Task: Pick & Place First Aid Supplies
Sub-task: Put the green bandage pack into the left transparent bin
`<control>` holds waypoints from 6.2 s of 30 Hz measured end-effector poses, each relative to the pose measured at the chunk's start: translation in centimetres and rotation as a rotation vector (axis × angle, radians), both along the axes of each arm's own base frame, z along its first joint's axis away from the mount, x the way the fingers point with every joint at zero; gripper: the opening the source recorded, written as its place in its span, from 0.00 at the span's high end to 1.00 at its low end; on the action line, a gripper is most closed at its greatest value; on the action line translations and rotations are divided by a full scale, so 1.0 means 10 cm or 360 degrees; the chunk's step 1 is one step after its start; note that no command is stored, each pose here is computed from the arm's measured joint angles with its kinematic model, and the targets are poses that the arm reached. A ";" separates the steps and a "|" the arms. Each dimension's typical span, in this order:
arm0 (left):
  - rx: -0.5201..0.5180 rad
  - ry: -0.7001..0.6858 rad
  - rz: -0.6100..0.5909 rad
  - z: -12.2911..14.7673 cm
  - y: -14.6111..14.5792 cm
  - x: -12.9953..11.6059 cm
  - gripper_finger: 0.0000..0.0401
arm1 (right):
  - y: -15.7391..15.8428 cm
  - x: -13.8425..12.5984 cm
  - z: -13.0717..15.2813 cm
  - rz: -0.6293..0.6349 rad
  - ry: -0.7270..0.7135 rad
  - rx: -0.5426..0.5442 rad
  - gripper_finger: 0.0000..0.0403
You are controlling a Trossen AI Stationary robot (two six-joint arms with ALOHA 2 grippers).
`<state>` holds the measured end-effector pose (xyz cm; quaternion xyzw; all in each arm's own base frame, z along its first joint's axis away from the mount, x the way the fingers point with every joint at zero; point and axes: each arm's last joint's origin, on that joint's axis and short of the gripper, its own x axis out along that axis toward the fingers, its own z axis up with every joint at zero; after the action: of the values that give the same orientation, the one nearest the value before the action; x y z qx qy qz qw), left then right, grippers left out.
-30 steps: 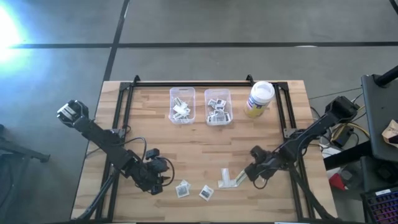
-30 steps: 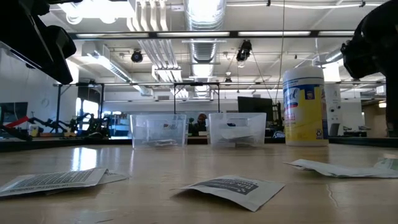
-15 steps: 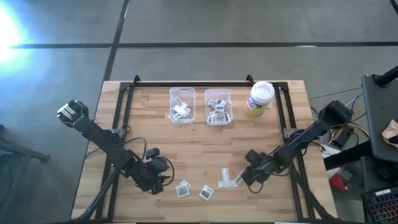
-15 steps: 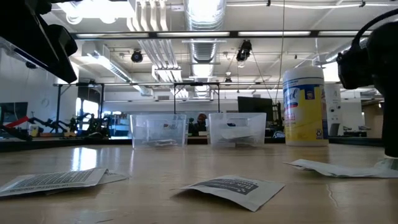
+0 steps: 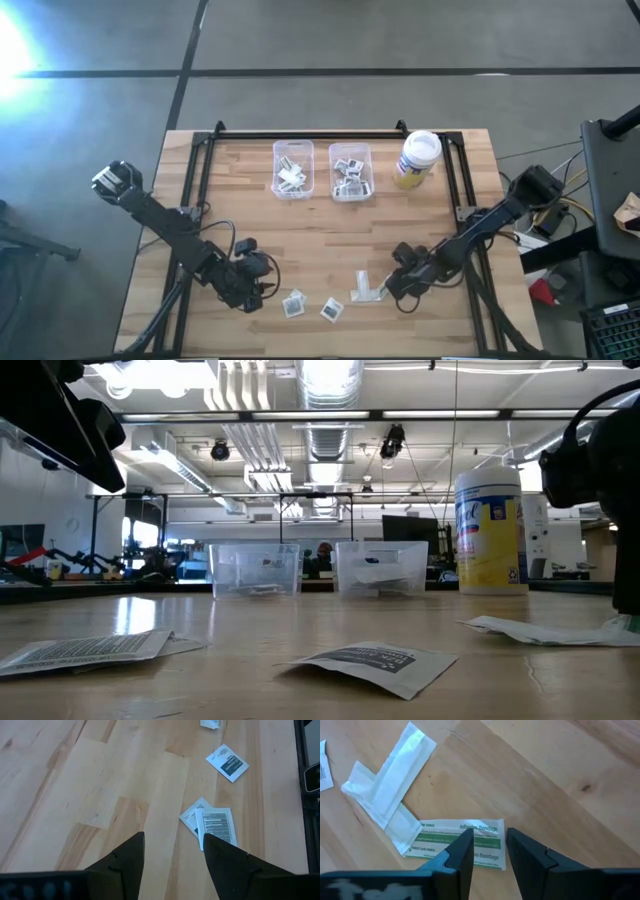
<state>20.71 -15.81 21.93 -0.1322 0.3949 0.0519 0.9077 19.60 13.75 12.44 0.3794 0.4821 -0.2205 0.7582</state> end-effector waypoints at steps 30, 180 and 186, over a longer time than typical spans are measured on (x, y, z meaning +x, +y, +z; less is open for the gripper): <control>0.0002 0.0002 0.0000 0.00 0.00 0.00 0.51 | 0.02 0.03 -0.07 -0.0160 0.0080 -0.0026 0.98; 0.0114 -0.0943 0.1075 0.00 2.30 0.05 1.00 | 0.37 1.19 1.37 0.0514 -0.0381 -0.0898 0.75; 0.0171 -0.0806 0.1222 -0.19 2.42 0.09 1.00 | 0.37 1.19 1.38 0.0515 -0.0392 -0.0901 0.74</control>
<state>21.62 8.36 20.01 -0.2302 0.0798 0.3707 0.8962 31.54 17.47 26.22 0.0966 0.3607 -0.1751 0.9110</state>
